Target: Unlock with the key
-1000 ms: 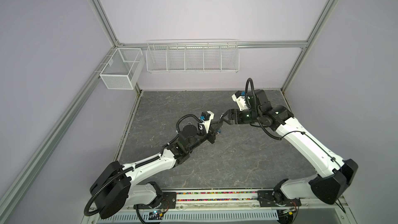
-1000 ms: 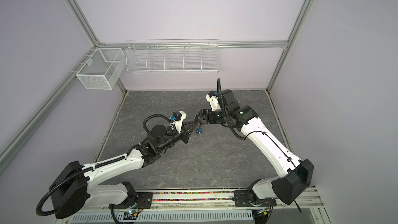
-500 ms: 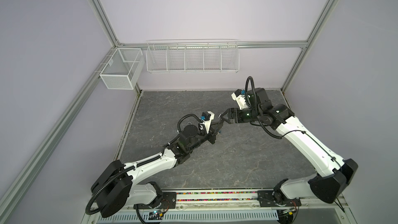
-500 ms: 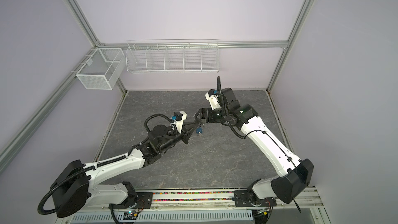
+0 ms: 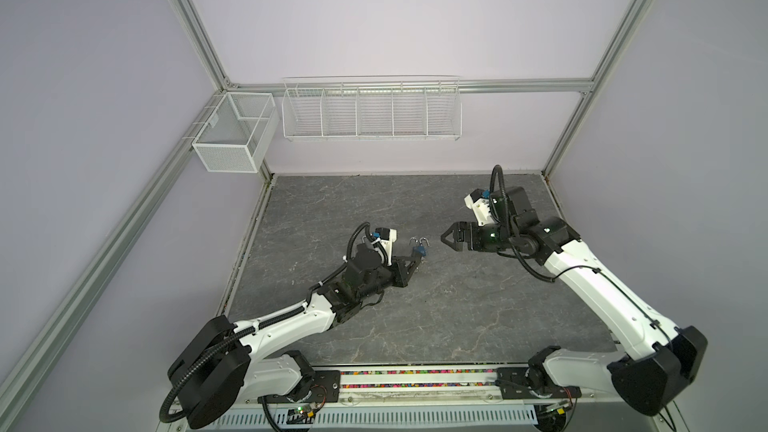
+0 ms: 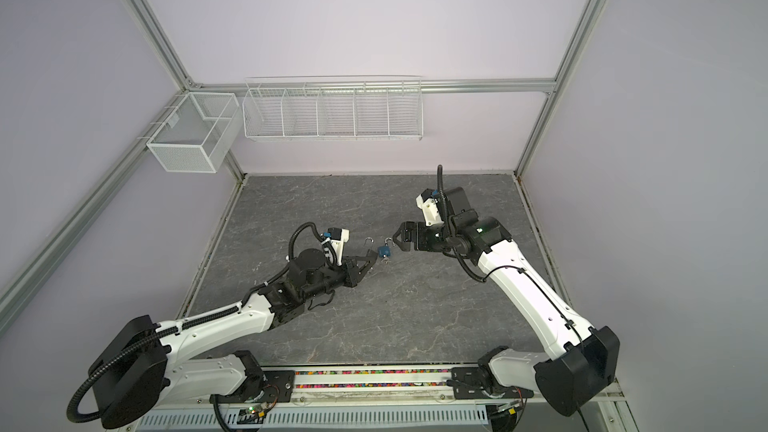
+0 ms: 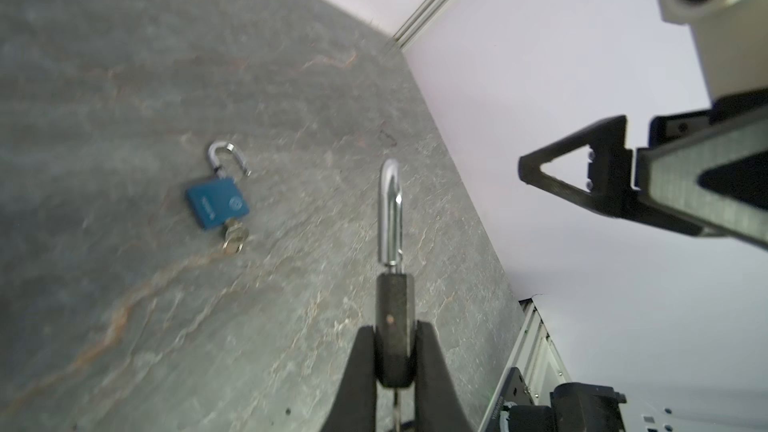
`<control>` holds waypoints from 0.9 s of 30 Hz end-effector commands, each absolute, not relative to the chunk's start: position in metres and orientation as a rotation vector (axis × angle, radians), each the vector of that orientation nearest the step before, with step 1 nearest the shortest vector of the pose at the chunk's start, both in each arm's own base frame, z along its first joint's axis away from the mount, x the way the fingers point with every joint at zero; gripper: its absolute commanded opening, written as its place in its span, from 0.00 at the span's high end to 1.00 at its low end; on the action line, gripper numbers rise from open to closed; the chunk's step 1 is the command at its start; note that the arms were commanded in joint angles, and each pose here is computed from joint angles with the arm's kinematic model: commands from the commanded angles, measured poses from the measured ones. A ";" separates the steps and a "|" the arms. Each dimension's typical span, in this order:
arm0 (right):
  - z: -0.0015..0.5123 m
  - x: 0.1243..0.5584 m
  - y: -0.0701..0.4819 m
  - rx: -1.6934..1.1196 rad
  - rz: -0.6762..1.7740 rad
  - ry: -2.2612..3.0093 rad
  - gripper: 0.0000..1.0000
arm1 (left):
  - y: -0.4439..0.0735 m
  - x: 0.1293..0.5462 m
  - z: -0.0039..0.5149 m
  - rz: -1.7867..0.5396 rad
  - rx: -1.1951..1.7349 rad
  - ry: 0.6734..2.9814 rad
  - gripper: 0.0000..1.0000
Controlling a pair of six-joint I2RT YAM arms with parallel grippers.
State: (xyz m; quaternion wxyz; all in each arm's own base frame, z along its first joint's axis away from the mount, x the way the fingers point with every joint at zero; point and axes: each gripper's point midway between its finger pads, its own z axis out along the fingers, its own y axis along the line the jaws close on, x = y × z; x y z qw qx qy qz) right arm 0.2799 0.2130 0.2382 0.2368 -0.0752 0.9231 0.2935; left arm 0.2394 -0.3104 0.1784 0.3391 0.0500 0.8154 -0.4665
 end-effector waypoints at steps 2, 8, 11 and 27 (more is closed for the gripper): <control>0.230 0.289 0.208 -0.152 0.781 2.509 0.02 | -0.294 0.240 0.132 -1.252 -0.136 2.324 1.00; 0.209 0.291 0.196 -0.125 0.720 2.543 0.00 | -0.297 0.243 0.100 -1.270 -0.224 2.462 1.00; 0.201 0.294 0.192 -0.103 0.704 2.548 0.00 | -0.305 0.243 0.086 -1.281 -0.223 2.522 1.00; 0.180 0.294 0.178 -0.112 0.637 2.593 0.01 | -0.288 0.240 0.030 -1.192 -0.381 2.645 0.87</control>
